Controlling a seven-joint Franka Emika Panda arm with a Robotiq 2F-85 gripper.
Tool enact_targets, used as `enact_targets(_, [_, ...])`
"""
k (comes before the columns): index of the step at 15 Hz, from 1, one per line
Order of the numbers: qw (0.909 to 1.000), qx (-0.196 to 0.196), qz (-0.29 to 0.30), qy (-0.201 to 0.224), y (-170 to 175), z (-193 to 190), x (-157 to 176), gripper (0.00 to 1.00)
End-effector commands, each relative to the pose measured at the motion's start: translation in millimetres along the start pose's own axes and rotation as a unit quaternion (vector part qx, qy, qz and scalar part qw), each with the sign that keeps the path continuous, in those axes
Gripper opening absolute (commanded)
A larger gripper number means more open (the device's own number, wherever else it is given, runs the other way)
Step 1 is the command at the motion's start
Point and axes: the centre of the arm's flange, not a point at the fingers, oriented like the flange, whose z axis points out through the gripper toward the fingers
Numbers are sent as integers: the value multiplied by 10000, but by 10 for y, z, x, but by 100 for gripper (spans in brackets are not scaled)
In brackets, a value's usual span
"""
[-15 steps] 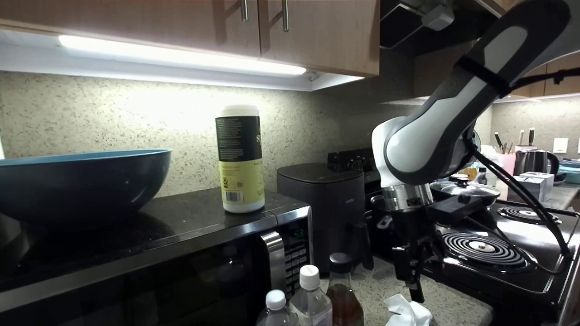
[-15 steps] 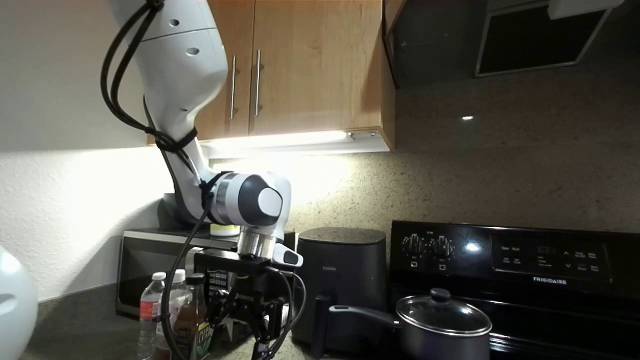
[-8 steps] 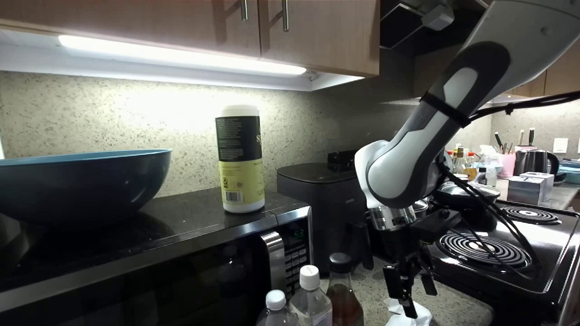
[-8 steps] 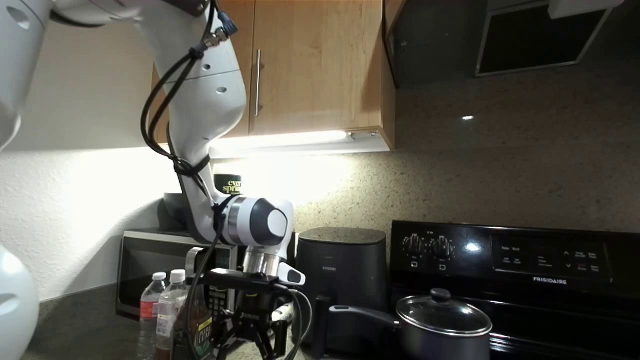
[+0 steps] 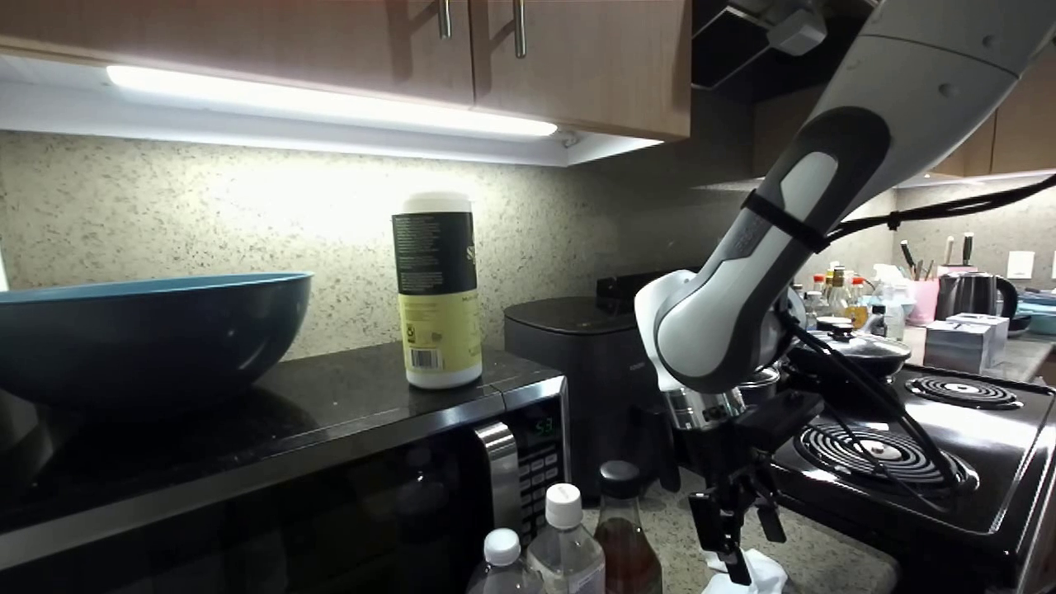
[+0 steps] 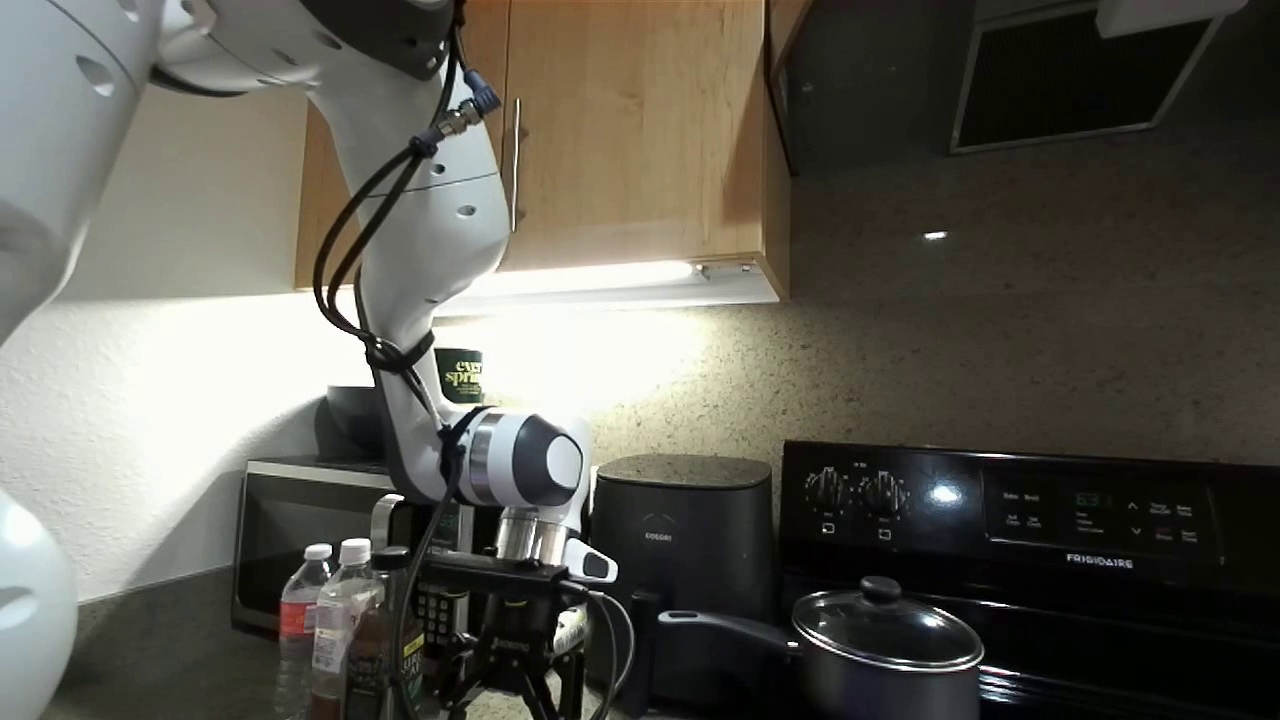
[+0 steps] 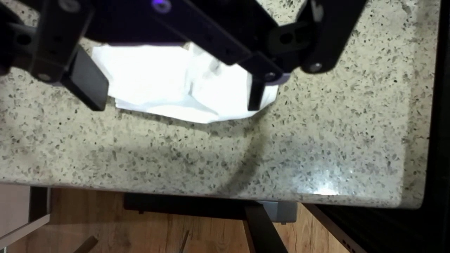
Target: Pick up the small tissue paper and put it on top of the air fryer.
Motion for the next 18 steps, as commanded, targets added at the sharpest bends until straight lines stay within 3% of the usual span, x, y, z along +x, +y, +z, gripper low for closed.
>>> enact_targets(1, [9996, 99, 222, 160, 45, 25, 121, 100])
enact_targets(2, [9995, 115, 242, 183, 61, 21, 151, 83])
enact_targets(3, [9994, 129, 251, 191, 72, 20, 173, 74])
enact_targets(12, [9993, 272, 239, 68, 81, 57, 231, 15])
enact_targets(13, [9993, 284, 220, 64, 82, 60, 224, 9])
enact_targets(18, [9993, 330, 153, 69, 98, 80, 168, 3])
